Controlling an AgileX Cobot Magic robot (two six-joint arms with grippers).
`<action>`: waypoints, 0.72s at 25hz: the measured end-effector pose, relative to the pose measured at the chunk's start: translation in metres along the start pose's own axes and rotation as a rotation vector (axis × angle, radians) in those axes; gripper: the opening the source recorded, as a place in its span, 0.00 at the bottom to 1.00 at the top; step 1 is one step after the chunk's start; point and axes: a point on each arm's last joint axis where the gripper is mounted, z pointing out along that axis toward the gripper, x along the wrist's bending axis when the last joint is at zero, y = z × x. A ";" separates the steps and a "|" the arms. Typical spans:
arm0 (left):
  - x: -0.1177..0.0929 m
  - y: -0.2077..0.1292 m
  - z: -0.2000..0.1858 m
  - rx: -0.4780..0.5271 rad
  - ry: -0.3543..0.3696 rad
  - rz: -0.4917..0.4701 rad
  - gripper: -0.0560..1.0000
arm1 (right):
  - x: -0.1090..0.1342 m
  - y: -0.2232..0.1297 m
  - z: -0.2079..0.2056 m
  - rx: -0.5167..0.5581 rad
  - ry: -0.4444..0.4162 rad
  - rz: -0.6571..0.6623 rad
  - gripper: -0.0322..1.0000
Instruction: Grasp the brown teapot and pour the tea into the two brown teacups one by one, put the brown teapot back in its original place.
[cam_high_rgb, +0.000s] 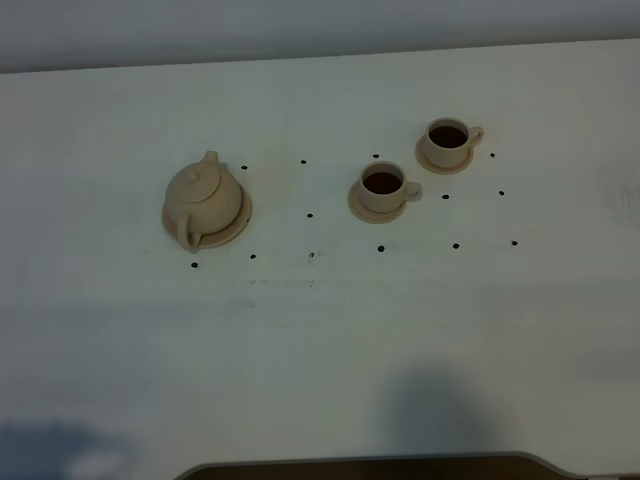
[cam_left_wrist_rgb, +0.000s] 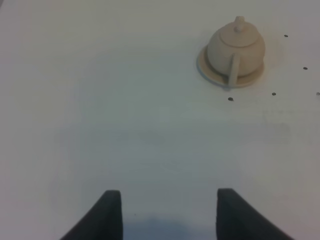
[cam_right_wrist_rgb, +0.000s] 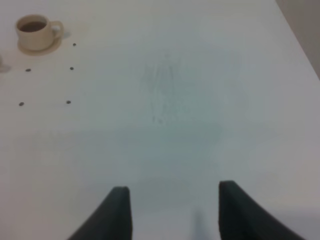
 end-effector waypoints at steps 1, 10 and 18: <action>0.000 0.000 0.000 0.001 0.000 0.000 0.48 | 0.000 0.000 0.000 0.000 0.000 0.000 0.42; 0.000 0.000 0.000 0.001 0.000 0.000 0.48 | 0.000 0.000 0.000 0.000 0.000 0.000 0.42; 0.000 0.000 0.000 0.001 0.000 0.000 0.48 | 0.000 0.000 0.000 0.000 0.000 0.000 0.42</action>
